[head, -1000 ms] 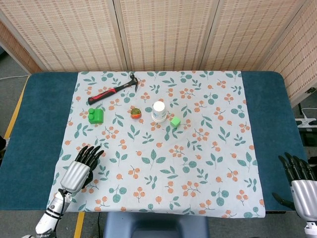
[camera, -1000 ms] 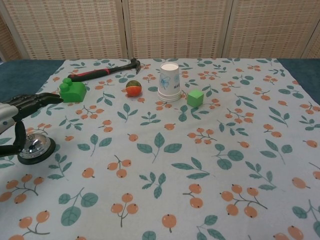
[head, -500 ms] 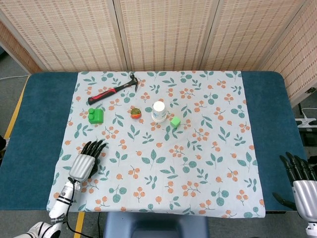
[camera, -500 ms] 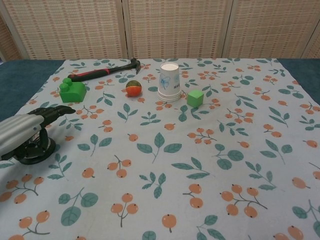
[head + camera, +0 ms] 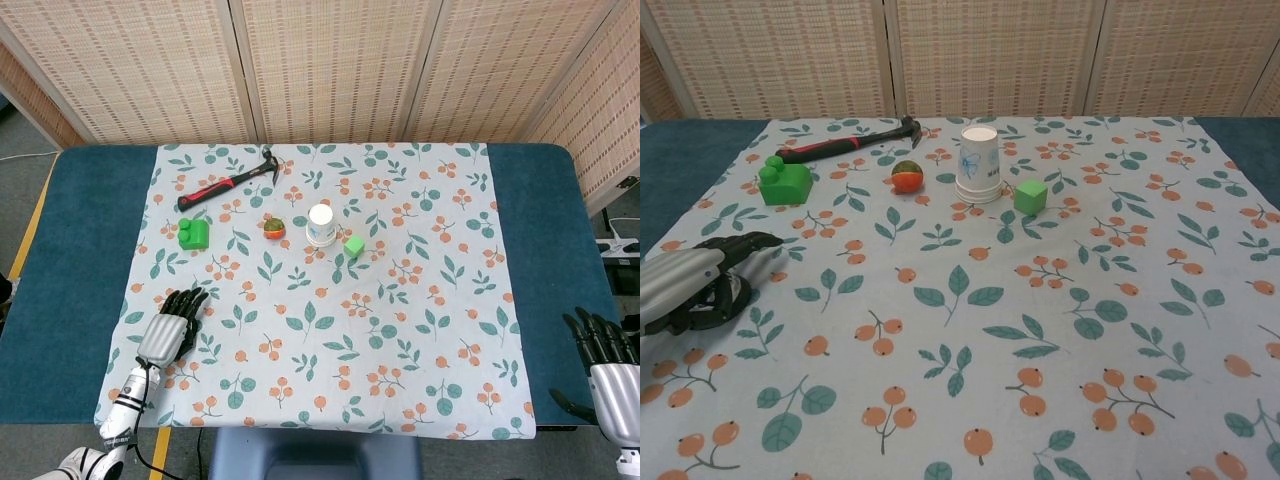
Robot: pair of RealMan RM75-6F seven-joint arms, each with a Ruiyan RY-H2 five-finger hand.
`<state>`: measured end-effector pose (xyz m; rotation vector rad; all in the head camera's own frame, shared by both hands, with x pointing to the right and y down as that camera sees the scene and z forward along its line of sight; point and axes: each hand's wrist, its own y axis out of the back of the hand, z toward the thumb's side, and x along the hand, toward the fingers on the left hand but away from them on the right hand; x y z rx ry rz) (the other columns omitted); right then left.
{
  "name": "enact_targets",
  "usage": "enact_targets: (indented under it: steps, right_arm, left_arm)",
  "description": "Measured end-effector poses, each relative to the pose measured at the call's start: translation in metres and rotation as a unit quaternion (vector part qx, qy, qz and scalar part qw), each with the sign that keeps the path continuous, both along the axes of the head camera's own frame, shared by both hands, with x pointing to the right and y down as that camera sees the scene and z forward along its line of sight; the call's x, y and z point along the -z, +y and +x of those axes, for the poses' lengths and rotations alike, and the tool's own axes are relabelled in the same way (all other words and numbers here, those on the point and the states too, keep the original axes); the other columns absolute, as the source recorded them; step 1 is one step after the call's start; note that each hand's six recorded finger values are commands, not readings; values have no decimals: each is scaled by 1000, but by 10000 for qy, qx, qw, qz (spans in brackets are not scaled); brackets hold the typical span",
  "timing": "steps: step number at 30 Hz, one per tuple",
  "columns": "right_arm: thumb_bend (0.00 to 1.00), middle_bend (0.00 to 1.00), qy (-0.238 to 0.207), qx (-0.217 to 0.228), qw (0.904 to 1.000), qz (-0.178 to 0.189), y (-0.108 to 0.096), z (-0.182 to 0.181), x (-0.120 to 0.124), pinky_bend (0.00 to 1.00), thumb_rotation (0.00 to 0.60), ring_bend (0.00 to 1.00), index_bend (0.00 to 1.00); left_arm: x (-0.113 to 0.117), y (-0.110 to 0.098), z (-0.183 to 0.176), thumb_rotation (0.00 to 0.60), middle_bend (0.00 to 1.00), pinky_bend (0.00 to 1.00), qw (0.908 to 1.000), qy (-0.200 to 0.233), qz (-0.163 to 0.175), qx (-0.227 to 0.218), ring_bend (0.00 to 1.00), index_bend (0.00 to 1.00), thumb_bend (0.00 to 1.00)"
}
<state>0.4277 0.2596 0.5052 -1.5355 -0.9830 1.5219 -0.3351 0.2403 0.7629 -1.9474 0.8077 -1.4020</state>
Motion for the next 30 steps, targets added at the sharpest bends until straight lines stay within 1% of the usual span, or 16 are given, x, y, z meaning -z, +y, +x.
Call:
enact_targets:
  steps: [10,14,17,20,23,26,30]
  right_arm:
    - [16,0,-9,19,10000,-34,0,0,-1,82,600,0,0]
    - [15,0,-15,13,10000,-46,0,-1,-1,82,600,0,0]
    - [16,0,-18,-8,10000,-48,-1,0,-2,82,600,0,0]
    - [16,0,-13,-35,10000,-50,-2,0,-2,82,600,0,0]
    - [16,0,-7,-22,10000,-59,-3,0,-3,82,600,0,0]
    - [16,0,-6,-8,10000,-77,-2,-1,-4,82,600,0,0]
    - [16,0,-11,-8,10000,-62,-2,-1,-3,82,600,0,0]
  left_arm:
    - [-6,5,-3,600,0,27,9999,-5,-160,39,0,0,1000]
    - [-11,9,-4,600,0,26,9995,-1,-296,76,0,0,1000]
    - [-9,8,-3,600,0,26,9996,41,-255,70,0,0,1000]
    - [0,3,0,600,0,26,9999,144,-42,32,0,0,1000]
    - [16,-4,6,600,0,25,9991,331,272,-13,0,0,1000]
    - [39,-9,15,600,0,25,9960,581,666,-119,0,0,1000]
    - [77,-10,30,600,0,40,9877,855,1225,-464,0,0,1000]
